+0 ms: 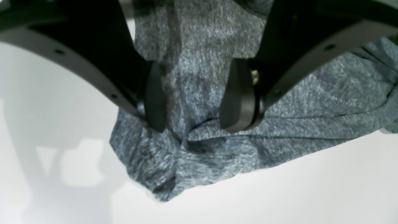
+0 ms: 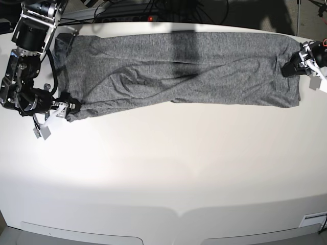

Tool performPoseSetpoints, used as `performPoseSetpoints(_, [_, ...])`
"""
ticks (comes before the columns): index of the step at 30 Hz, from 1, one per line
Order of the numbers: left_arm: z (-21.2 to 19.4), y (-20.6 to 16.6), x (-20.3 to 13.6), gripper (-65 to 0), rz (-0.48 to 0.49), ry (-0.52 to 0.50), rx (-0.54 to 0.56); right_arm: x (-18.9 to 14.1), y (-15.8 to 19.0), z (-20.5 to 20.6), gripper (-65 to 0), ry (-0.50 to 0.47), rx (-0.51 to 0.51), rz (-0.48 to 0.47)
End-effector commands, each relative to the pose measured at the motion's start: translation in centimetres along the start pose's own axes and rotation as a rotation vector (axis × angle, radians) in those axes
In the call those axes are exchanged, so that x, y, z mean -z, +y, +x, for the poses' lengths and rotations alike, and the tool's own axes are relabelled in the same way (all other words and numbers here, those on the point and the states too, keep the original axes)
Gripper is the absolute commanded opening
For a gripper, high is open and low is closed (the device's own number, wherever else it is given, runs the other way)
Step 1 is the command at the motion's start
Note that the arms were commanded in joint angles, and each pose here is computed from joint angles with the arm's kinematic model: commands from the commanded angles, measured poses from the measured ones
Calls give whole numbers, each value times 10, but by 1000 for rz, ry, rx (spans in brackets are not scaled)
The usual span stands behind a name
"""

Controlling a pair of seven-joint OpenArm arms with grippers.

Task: Fold the T-shirt properly
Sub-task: 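Grasp the strip's end with the left gripper, then fold the strip's end with the left gripper toward the right gripper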

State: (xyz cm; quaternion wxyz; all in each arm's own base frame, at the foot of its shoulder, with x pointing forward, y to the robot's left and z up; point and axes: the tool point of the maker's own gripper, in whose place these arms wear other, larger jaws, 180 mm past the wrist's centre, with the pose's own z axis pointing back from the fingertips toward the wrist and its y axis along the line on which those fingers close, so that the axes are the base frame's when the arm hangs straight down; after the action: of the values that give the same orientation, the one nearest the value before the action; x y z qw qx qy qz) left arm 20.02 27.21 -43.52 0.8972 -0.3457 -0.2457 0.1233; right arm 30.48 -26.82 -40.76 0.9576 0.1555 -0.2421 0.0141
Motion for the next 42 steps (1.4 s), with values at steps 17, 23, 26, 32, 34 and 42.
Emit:
performPoseSetpoints(17, [67,21,-52,-650,129,-106,138,-10,-4,19,-329,-54,-22,-11])
performPoseSetpoints(23, [77,39,-74,-650,247,-49,230,-6,2,21,-329,-71,-15,6])
performPoseSetpoints(26, [76,39,-75,-650,252,-25,239,1,12,19,-329,-75,-5,30])
performPoseSetpoints(32, [69,-13,-64,-650,116,4,282,14,30,17,-329,-80,9,68])
performPoseSetpoints(34, [63,-37,-56,-650,82,8,288,15,32,18,-329,-93,11,72])
performPoseSetpoints(42, [34,-142,-23,-650,0,-60,458,20,32,16,-329,-86,2,50])
